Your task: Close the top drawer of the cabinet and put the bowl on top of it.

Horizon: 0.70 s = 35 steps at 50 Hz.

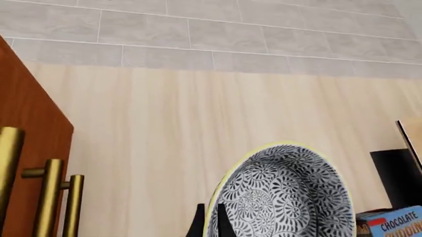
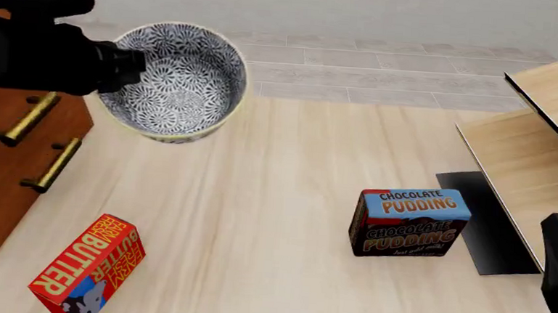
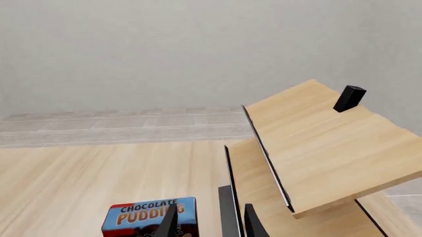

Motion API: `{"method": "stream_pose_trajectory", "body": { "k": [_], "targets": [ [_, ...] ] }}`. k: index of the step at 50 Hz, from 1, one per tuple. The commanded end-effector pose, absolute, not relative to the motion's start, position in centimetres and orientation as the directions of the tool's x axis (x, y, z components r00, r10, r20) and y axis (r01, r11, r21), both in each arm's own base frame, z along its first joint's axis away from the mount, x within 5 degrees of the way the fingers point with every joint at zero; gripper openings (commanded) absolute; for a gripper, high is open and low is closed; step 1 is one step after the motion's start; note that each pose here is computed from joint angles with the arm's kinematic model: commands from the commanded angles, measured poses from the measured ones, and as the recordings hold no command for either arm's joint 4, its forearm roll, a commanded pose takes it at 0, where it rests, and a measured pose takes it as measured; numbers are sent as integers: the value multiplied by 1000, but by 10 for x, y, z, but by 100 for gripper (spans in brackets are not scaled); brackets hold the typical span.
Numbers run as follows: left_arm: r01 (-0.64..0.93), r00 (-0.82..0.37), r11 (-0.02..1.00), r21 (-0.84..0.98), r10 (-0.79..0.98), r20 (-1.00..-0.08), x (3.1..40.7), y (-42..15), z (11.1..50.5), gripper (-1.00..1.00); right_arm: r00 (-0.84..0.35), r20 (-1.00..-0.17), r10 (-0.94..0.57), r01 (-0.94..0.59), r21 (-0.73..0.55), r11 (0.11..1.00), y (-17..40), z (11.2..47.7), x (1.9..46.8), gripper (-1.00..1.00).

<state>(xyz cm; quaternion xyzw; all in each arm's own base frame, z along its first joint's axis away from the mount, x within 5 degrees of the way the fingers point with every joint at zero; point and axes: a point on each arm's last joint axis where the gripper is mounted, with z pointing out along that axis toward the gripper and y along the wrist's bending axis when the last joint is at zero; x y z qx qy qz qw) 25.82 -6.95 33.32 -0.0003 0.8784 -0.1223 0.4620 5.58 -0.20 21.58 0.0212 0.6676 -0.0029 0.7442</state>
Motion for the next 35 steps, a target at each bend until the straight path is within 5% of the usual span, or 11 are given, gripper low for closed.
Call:
{"method": "stream_pose_trajectory", "body": {
  "k": [1,35],
  "targets": [
    [74,-565,961,-266,-180,-806,251,-64,361,-100,108,-994,24,32,28,999,-2,216,56,100],
    [-267,-451,922,-281,-378,-809,268,28,468,-100,104,-994,30,27,33,999,-2,215,56,100]
  ]
}}
